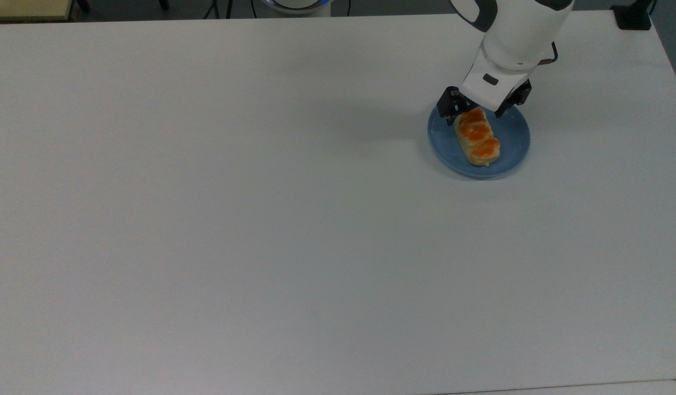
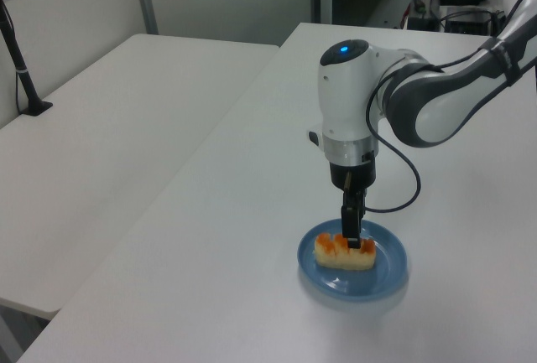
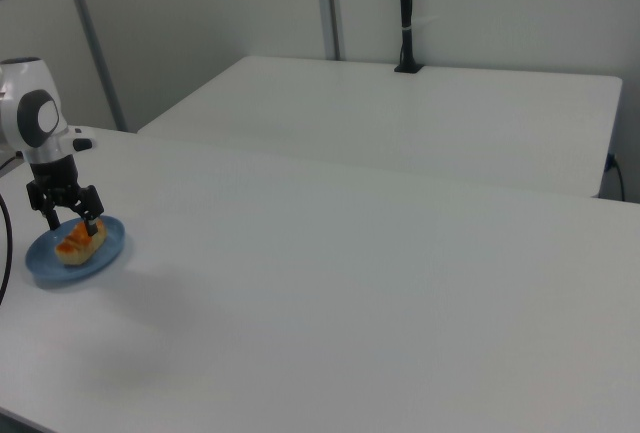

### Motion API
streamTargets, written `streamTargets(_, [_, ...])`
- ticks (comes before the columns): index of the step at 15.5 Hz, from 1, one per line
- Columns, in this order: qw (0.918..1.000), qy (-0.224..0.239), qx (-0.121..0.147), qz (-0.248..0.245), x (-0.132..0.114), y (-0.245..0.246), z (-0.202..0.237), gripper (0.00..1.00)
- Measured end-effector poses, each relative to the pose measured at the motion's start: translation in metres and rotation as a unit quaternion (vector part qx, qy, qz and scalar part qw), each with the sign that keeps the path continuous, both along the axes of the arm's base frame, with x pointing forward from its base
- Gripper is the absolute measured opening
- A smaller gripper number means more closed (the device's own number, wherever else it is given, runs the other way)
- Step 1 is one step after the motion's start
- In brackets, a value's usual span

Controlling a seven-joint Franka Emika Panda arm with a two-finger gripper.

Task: Put the bread on the table
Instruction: 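Move the gripper down over the bread on the blue plate, then close the gripper on the bread with orange topping, then lift the bread off the plate and carry it away from the plate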

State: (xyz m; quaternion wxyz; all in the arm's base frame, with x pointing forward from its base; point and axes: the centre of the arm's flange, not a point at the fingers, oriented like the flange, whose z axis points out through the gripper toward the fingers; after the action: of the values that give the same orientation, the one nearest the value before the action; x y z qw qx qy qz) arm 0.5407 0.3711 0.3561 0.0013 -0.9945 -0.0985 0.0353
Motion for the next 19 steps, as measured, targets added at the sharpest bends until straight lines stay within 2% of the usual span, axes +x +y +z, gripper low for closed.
streamTargets(5, [0.9998,-0.016,-0.001,-0.01,-0.003,0.017,-0.019,0.96])
streamTargets(7, [0.9998,-0.015,-0.004,-0.012,-0.003,0.018,-0.024,0.77])
streamTargets(9, [0.9998,-0.015,-0.004,-0.013,-0.002,0.017,-0.025,0.47])
streamTargets(11, [0.9998,-0.017,-0.003,-0.014,0.0,0.016,-0.023,0.32])
streamTargets(15, [0.9989,-0.037,0.007,-0.029,0.015,0.001,0.005,0.33])
streamTargets(19, [0.9971,-0.061,0.012,-0.045,0.047,-0.068,0.056,0.32])
